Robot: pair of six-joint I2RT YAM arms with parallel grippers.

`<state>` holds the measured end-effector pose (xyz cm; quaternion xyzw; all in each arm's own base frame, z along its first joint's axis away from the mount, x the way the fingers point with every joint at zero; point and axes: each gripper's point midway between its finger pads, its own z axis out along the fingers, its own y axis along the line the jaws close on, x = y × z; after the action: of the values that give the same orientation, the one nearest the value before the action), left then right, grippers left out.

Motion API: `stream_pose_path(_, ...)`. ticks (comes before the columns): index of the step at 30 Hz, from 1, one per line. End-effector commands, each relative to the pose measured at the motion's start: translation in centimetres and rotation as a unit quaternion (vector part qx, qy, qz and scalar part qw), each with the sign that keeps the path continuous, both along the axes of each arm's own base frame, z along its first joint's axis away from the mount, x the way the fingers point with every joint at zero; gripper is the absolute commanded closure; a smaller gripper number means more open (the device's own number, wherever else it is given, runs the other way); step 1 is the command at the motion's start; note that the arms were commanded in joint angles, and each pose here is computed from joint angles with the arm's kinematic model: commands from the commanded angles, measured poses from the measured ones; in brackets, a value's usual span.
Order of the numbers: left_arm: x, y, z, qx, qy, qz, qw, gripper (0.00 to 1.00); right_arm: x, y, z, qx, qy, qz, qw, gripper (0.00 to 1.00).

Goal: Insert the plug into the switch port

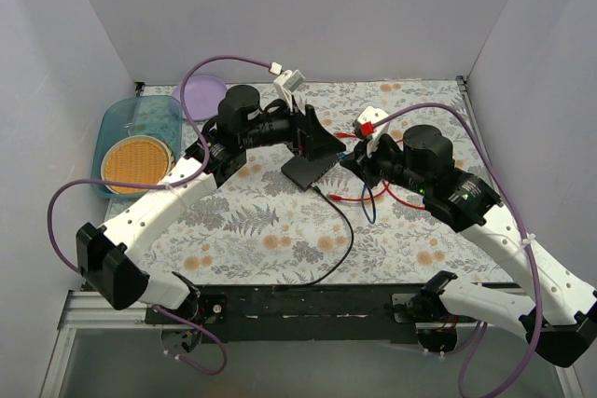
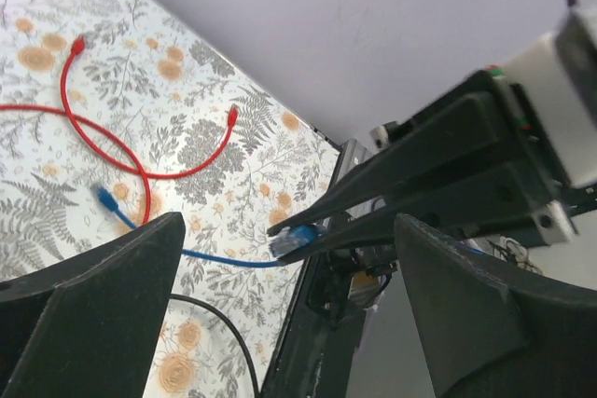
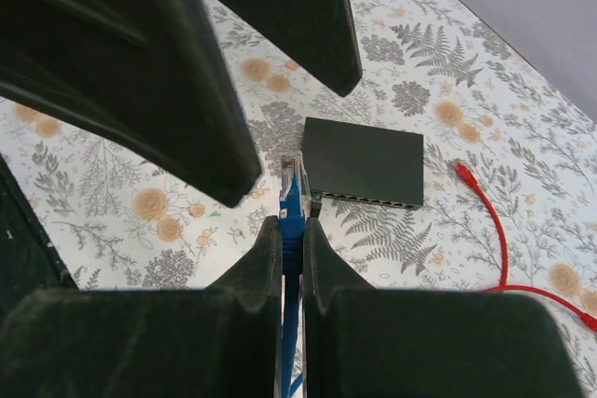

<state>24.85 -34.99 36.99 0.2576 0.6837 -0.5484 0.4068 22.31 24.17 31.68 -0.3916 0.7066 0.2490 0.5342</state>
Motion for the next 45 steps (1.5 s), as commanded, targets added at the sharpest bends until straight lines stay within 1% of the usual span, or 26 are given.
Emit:
stream_pose_path(1,0.5,-0.6,-1.4,0.022,0.066,0.008,0.998,0.1,1.2,-1.5,1.9,0.005,-0.045,-0.06,0.997,0.99)
stream_pose_path(3,0.6,-1.0,-1.9,0.026,0.075,0.004,0.997,0.14,1.3,-1.7,2.0,0.004,-0.047,-0.068,0.997,0.99)
stream_pose_path(4,0.6,-1.1,-1.9,0.025,0.078,0.003,0.997,0.19,1.3,-1.7,1.9,0.003,-0.047,-0.071,0.996,0.99)
stream_pose_path(7,0.4,-1.3,-2.0,0.024,0.083,-0.004,0.996,0.28,1.5,-1.9,2.0,0.002,-0.05,-0.079,0.996,0.99)
stream_pose_path(11,0.4,-1.5,-2.0,0.02,0.083,-0.004,0.996,0.37,1.4,-1.7,2.1,0.007,-0.05,-0.078,0.996,0.99)
stream_pose_path(23,0.4,-2.0,-1.6,-0.001,0.08,-0.004,0.997,0.42,1.2,-1.4,1.4,0.004,-0.045,-0.074,0.996,0.99)
stream_pose_path(25,0.4,-2.2,-1.6,-0.003,0.083,-0.01,0.997,0.48,1.2,-1.3,1.6,0.006,-0.047,-0.074,0.996,0.99)
stream_pose_path(27,0.4,-2.6,-2.0,0.0,0.09,-0.017,0.996,0.58,1.2,-1.3,1.6,0.007,-0.047,-0.075,0.996,0.99)
stream_pose_path(28,0.3,-2.7,-2.1,0.001,0.09,-0.02,0.996,0.68,1.3,-1.3,1.6,0.007,-0.047,-0.075,0.996,0.99)
stream_pose_path(29,0.3,-2.9,-2.2,0.002,0.091,-0.021,0.996,0.73,1.2,-1.2,1.7,0.008,-0.047,-0.074,0.996,0.99)
stream_pose_path(30,0.3,-3.0,-2.5,0.004,0.094,-0.023,0.995,0.81,1.2,-1.2,1.7,0.008,-0.046,-0.074,0.996,0.99)
stream_pose_path(31,0.2,-3.1,-2.6,0.005,0.095,-0.023,0.995,0.95,1.2,-1.2,1.7,0.008,-0.046,-0.075,0.996,0.99)
stream_pose_path(32,0.3,-3.2,-2.6,0.005,0.094,-0.02,0.995,1.0,1.2,-1.2,1.7,0.008,-0.047,-0.074,0.996,0.99)
stream_pose_path(36,0.5,-3.1,-2.9,0.008,0.092,-0.014,0.996,1.0,1.2,-1.2,1.6,0.009,-0.049,-0.075,0.996,0.99)
stream_pose_path(39,0.8,-3.0,-3.2,0.013,0.089,-0.006,0.996,1.0,1.1,-0.9,1.5,0.008,-0.047,-0.065,0.997,0.94)
stream_pose_path(40,0.9,-2.9,-3.3,0.013,0.088,-0.003,0.996,1.0,1.0,-0.8,1.4,0.007,-0.047,-0.063,0.997,0.84)
stream_pose_path(43,0.6,-3.0,-3.6,0.016,0.082,-0.012,0.996,1.0,1.2,-0.9,1.2,0.007,-0.044,-0.068,0.997,0.77)
stream_pose_path(45,0.1,-3.0,-3.4,0.004,0.072,-0.025,0.997,1.0,1.2,-0.8,1.0,0.006,-0.041,-0.067,0.997,0.75)
